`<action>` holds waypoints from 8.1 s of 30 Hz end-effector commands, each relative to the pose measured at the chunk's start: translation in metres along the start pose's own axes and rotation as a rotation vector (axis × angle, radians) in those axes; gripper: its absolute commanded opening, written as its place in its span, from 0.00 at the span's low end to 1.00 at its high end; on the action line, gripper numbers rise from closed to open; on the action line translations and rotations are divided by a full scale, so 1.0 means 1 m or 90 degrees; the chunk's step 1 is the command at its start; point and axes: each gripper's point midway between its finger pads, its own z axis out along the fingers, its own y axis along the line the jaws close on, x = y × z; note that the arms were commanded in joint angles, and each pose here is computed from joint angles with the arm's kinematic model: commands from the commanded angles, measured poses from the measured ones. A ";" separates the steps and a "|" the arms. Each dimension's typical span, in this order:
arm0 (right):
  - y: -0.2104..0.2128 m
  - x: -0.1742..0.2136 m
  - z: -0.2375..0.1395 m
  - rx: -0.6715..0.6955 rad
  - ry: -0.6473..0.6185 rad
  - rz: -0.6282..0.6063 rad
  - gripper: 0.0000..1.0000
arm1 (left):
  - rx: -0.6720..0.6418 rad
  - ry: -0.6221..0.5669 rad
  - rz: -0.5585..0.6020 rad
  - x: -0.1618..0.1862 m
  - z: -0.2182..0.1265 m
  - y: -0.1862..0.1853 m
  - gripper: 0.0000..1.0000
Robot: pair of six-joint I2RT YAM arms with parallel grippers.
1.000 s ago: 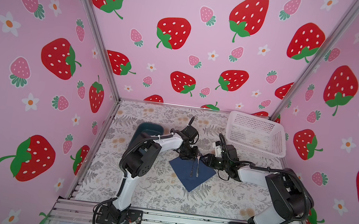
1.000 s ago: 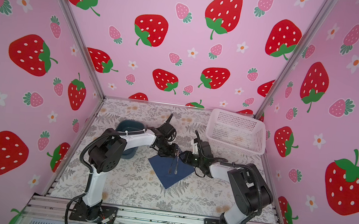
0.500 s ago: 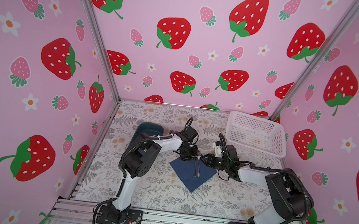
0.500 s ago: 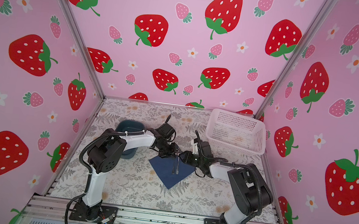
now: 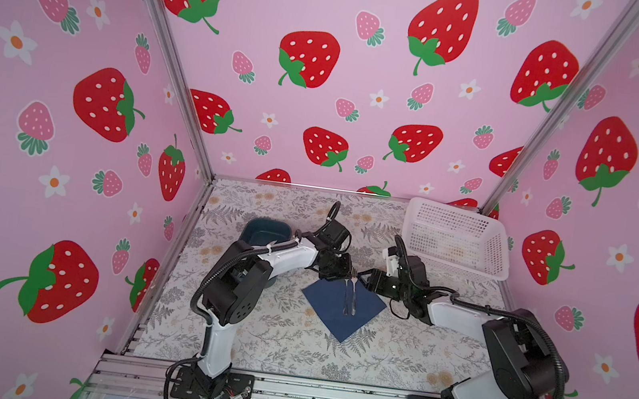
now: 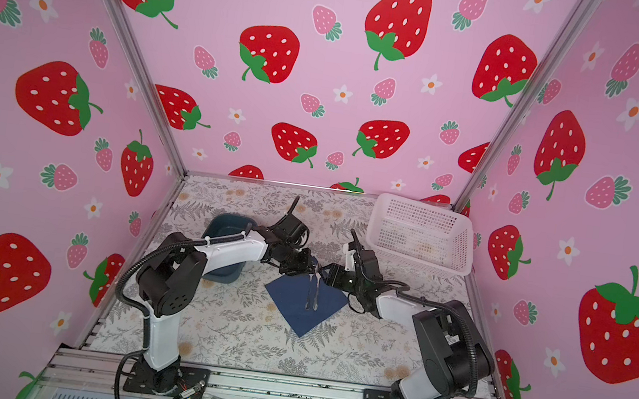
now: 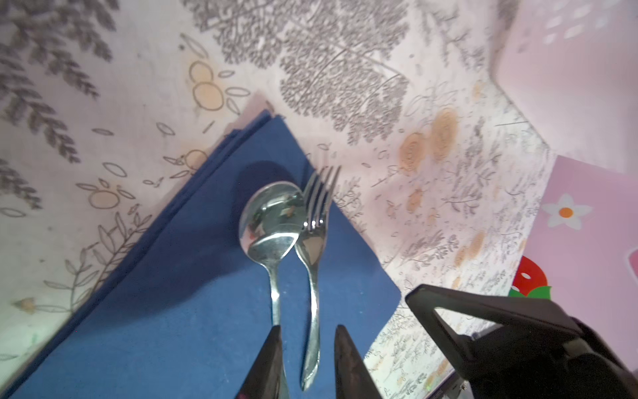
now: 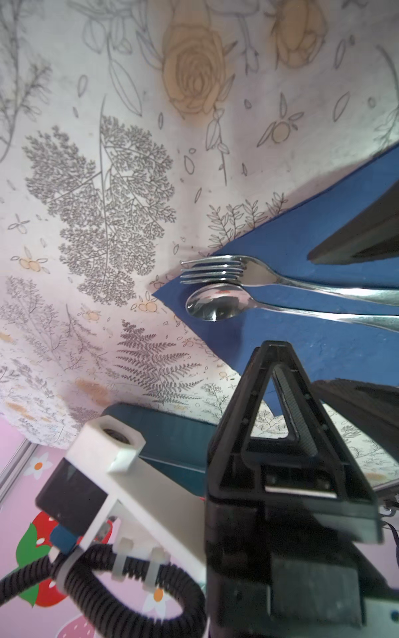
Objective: Place the utensils on the paper napkin and roll it up
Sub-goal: 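Move the left gripper over the teal tray and lower onto the knife, then close the left gripper on the knife handle inside the teal tray, then lift the knife out of the teal tray with the left gripper, then carry the knife over the napkin beside the spoon with the left gripper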
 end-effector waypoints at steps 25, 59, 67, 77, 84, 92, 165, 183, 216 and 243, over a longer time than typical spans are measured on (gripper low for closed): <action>0.202 0.022 0.074 -0.120 0.031 -0.447 0.80 | -0.185 -0.074 -0.114 -0.059 -0.177 0.228 0.47; 0.187 0.025 0.103 -0.088 0.064 -0.426 1.00 | -0.339 0.041 -0.115 -0.055 -0.141 0.293 0.48; 0.176 0.026 0.104 -0.077 0.075 -0.414 1.00 | -0.353 0.060 -0.105 -0.048 -0.133 0.291 0.45; 0.165 0.029 0.097 -0.067 0.085 -0.409 1.00 | -0.422 -0.055 -0.100 -0.060 -0.143 0.294 0.51; 0.158 0.025 0.088 -0.060 0.087 -0.411 1.00 | -0.394 -0.059 -0.089 -0.059 -0.137 0.282 0.51; 0.151 0.025 0.080 -0.046 0.089 -0.408 1.00 | -0.360 -0.003 -0.115 -0.044 -0.118 0.281 0.41; 0.141 0.019 0.077 -0.016 0.080 -0.376 1.00 | -0.386 0.043 -0.162 -0.025 -0.102 0.290 0.25; 0.140 0.015 0.074 -0.007 0.070 -0.378 1.00 | -0.351 0.001 -0.144 -0.034 -0.114 0.273 0.11; 0.130 -0.002 0.063 0.028 0.023 -0.353 1.00 | -0.345 -0.076 -0.102 -0.050 -0.186 0.227 0.11; 0.067 -0.028 0.014 0.107 -0.103 -0.164 1.00 | -0.190 -0.050 0.028 -0.024 -0.136 0.078 0.12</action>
